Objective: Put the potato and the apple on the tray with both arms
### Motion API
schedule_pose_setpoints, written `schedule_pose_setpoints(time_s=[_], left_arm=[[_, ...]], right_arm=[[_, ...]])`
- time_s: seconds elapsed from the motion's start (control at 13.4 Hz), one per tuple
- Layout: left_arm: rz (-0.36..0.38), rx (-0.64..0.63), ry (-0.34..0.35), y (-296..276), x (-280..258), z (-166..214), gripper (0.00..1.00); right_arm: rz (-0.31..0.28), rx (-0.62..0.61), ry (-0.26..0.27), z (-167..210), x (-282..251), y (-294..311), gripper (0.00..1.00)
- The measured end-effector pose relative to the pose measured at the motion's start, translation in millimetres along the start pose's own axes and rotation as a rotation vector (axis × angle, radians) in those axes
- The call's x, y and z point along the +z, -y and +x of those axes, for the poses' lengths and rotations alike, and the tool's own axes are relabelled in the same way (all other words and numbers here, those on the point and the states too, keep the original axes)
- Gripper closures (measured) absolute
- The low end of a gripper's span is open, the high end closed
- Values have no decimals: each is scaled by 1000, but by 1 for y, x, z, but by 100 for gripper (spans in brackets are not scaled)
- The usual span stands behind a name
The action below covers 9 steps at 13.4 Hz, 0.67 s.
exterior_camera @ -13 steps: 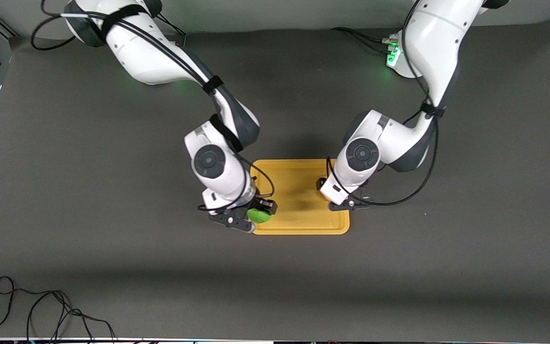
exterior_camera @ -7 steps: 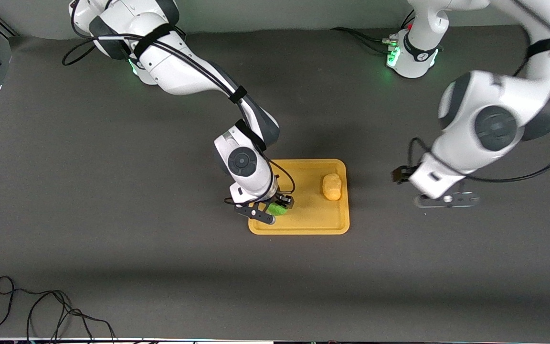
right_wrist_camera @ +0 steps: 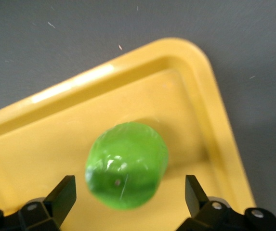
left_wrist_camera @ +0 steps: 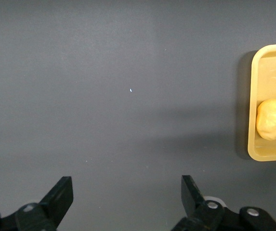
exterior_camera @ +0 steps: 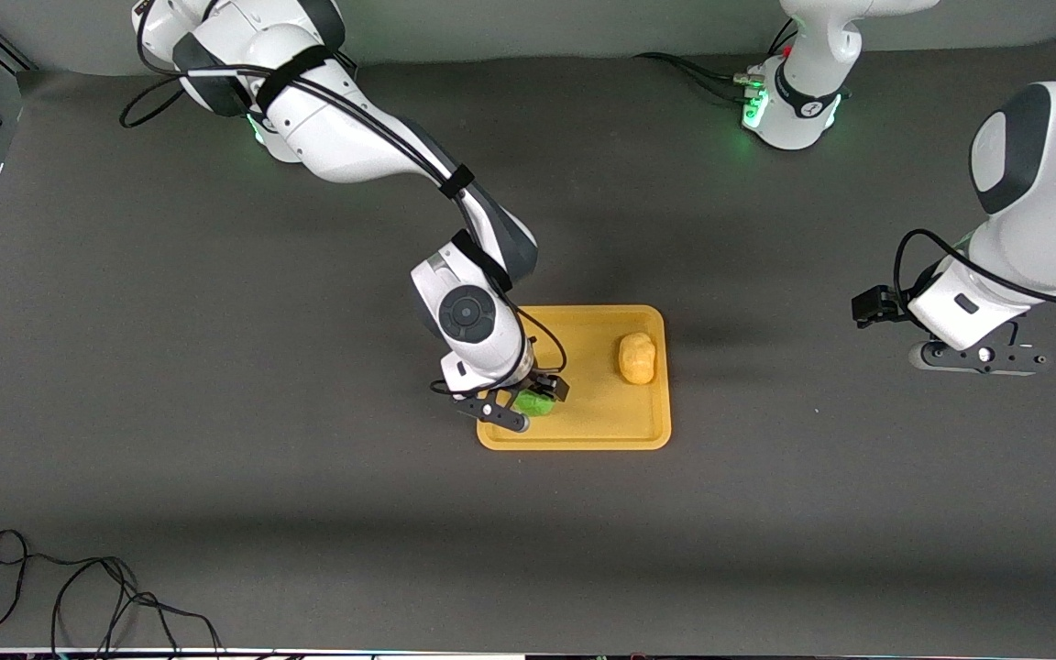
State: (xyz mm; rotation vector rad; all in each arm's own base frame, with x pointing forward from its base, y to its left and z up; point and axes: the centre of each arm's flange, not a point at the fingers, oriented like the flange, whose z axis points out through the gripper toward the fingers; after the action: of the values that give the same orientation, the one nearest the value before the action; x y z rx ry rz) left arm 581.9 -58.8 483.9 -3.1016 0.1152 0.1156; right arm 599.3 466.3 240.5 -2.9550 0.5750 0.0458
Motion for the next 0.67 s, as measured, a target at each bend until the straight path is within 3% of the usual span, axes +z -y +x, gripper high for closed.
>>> schedule_pose_setpoints(time_s=[0.15,0.37,0.52,0.67], left_arm=[[1,3,-18,11,-10,-5,0],[10,2,-71,31,-42,-23,0],[18,0,-89,31,-68,-41,0],[24,1,-98,29,-83,-55,0]], right_arm=[[-29,-31,16,21,-64,-14,0],[-14,-134,-3,83,-174,-83,0],[-6,-146,-19,117,-215,-143,0],[-37,-163,-45,131,-234,-182,0]])
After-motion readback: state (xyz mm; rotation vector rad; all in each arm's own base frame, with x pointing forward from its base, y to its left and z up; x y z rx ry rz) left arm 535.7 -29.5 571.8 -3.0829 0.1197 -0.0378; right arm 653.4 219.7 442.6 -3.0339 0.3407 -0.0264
